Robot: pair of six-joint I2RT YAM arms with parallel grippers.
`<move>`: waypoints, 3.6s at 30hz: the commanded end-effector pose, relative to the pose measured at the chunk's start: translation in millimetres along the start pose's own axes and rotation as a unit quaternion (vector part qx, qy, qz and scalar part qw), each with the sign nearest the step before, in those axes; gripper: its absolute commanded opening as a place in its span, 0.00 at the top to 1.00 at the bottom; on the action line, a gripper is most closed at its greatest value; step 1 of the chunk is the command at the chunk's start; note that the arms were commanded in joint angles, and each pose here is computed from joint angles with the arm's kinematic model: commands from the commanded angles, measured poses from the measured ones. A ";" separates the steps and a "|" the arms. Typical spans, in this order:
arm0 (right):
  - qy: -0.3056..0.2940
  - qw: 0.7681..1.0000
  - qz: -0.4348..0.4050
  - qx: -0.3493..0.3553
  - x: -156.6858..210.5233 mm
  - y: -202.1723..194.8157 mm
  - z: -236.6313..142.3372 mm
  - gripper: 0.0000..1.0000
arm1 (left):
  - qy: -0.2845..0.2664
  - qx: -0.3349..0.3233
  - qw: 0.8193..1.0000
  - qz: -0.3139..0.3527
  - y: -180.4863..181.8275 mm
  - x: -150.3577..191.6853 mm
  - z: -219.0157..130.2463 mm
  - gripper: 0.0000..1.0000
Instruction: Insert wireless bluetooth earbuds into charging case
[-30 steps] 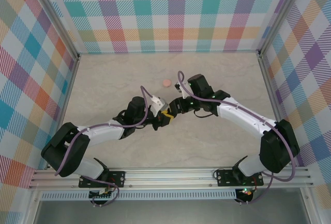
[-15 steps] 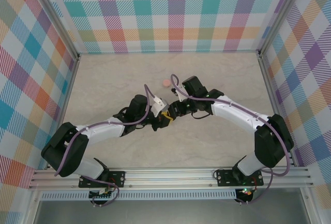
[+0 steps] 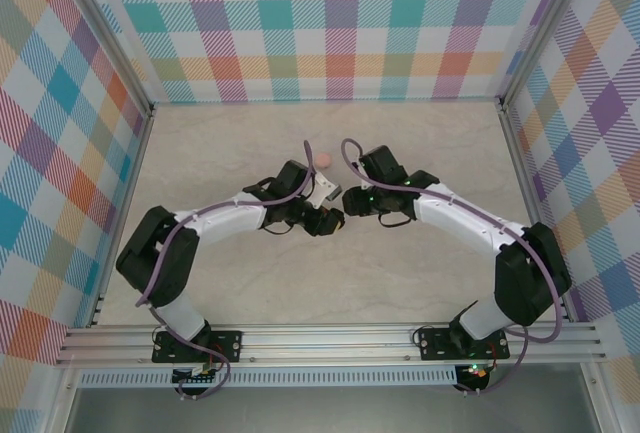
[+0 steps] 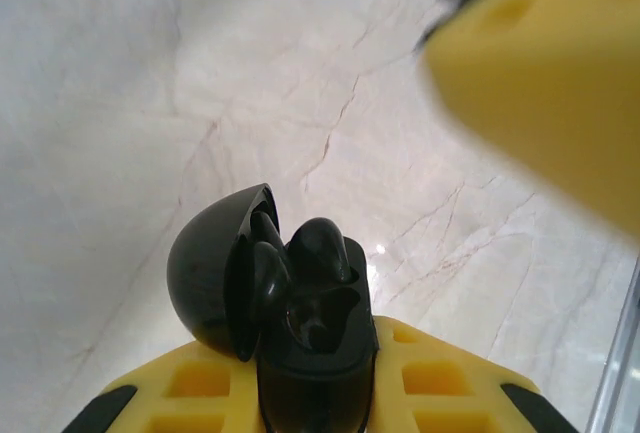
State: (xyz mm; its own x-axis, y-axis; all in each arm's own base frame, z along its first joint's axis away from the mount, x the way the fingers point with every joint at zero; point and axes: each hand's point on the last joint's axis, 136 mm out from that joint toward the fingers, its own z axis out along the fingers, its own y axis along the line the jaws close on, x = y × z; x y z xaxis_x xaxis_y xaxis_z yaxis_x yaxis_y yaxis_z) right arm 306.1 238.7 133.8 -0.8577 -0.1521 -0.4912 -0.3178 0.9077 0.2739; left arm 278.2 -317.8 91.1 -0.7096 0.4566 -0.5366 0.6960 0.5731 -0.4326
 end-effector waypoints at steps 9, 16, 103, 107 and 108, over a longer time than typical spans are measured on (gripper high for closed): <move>0.016 0.998 0.038 0.053 15.5 -36.3 -4.4 0.58 | 0.164 -0.005 0.979 -0.125 -0.1 39.0 12.5 0.83; 0.025 0.997 0.038 0.057 18.7 -39.1 -1.2 0.58 | 0.223 -0.068 0.963 -0.137 21.7 55.8 12.5 0.84; 0.065 0.992 0.105 0.001 35.1 -44.6 20.2 0.59 | 0.063 -0.008 0.996 -0.062 -6.2 8.9 -11.9 0.92; 0.073 0.991 0.102 0.036 35.0 -69.0 17.9 0.56 | -0.006 -0.011 1.000 -0.027 -10.3 -3.8 -25.1 0.91; 0.078 0.991 0.097 0.047 35.3 -76.0 18.7 0.56 | -0.020 -0.010 1.000 -0.017 -12.2 -5.2 -28.8 0.91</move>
State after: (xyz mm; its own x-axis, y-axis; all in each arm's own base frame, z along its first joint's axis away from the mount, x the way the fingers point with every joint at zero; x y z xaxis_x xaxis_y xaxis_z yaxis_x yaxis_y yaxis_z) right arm 299.9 191.7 77.4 -0.9570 -0.0097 -0.2898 -0.1146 0.9307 0.3473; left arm 254.7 -297.8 84.4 -0.7973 0.4673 -0.3820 0.6029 0.6464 -0.4676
